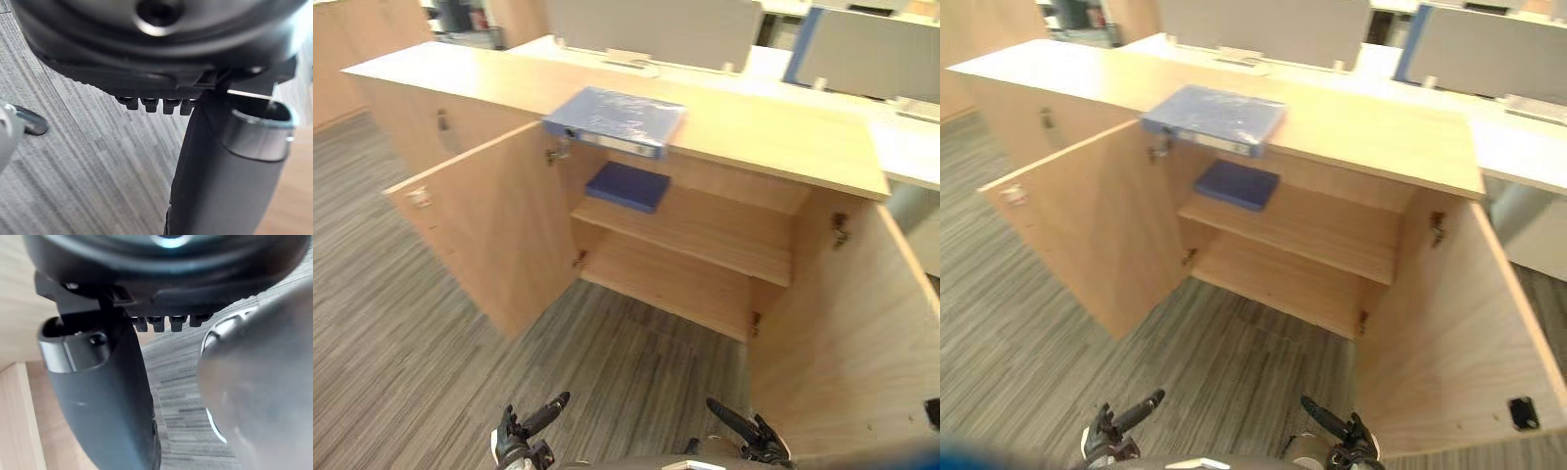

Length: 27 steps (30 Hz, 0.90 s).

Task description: Walk over to the cabinet, pick up the folder, carry it to the office cabinet, place the folder inside the office cabinet, then close the office cabinet door

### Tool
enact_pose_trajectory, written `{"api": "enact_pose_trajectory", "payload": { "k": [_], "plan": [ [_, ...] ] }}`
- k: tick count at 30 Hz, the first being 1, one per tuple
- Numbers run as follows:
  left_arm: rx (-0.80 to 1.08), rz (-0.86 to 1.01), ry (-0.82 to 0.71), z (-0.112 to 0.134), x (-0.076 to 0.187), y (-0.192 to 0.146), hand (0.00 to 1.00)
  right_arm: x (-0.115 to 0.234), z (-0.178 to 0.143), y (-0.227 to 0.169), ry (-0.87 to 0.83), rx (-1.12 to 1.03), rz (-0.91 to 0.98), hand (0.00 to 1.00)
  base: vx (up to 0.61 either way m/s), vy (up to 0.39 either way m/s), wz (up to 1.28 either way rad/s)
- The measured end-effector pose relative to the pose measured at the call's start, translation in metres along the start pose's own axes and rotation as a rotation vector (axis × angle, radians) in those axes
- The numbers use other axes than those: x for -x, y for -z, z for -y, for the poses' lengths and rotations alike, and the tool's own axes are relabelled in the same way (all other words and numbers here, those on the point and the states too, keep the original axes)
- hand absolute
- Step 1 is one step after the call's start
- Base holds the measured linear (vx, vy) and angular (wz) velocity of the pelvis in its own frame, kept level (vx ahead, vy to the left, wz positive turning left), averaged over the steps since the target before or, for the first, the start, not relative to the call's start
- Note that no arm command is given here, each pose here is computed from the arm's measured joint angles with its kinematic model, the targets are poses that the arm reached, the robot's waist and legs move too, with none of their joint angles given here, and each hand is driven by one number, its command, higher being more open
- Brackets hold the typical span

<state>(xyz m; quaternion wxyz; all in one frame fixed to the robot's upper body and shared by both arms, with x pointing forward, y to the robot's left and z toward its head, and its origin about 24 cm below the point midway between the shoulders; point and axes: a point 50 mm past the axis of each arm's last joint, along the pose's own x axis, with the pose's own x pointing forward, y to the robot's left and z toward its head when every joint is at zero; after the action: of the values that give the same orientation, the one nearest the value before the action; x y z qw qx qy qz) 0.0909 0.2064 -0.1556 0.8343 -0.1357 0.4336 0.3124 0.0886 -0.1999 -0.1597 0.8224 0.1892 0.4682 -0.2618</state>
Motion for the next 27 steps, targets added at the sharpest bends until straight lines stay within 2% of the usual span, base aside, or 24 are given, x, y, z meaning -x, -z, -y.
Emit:
{"api": "enact_pose_trajectory", "payload": {
  "k": [8,10,14,18,22,25,27],
  "plan": [
    [-0.008,-0.001,0.061,0.021,0.006,0.006,1.00,-0.001,0.008,-0.005,0.024,0.003,0.013,1.00,0.26,-0.219,0.15],
    [0.041,0.027,0.033,0.014,0.004,-0.001,1.00,0.000,0.006,-0.002,0.020,0.003,0.001,1.00,0.16,-0.156,0.28],
    [0.129,-0.010,-0.061,-0.009,0.007,0.010,1.00,0.001,0.008,0.002,0.023,0.011,-0.017,1.00,0.20,0.009,-0.54],
    [0.145,0.029,-0.071,-0.013,0.005,0.001,1.00,0.001,0.007,0.011,0.027,0.013,-0.057,1.00,0.30,0.196,-0.91],
    [0.104,0.023,-0.038,-0.002,0.007,0.006,1.00,0.001,0.015,0.012,0.057,0.015,-0.068,1.00,0.30,0.417,-0.63],
    [0.024,0.073,-0.066,-0.019,-0.001,-0.013,1.00,0.005,-0.001,0.028,0.026,-0.004,-0.112,1.00,0.28,0.360,-0.11],
    [-0.019,0.058,-0.053,-0.019,0.000,-0.009,1.00,0.004,-0.001,0.027,0.026,-0.005,-0.108,1.00,0.20,0.273,-0.38]
  ]
}}
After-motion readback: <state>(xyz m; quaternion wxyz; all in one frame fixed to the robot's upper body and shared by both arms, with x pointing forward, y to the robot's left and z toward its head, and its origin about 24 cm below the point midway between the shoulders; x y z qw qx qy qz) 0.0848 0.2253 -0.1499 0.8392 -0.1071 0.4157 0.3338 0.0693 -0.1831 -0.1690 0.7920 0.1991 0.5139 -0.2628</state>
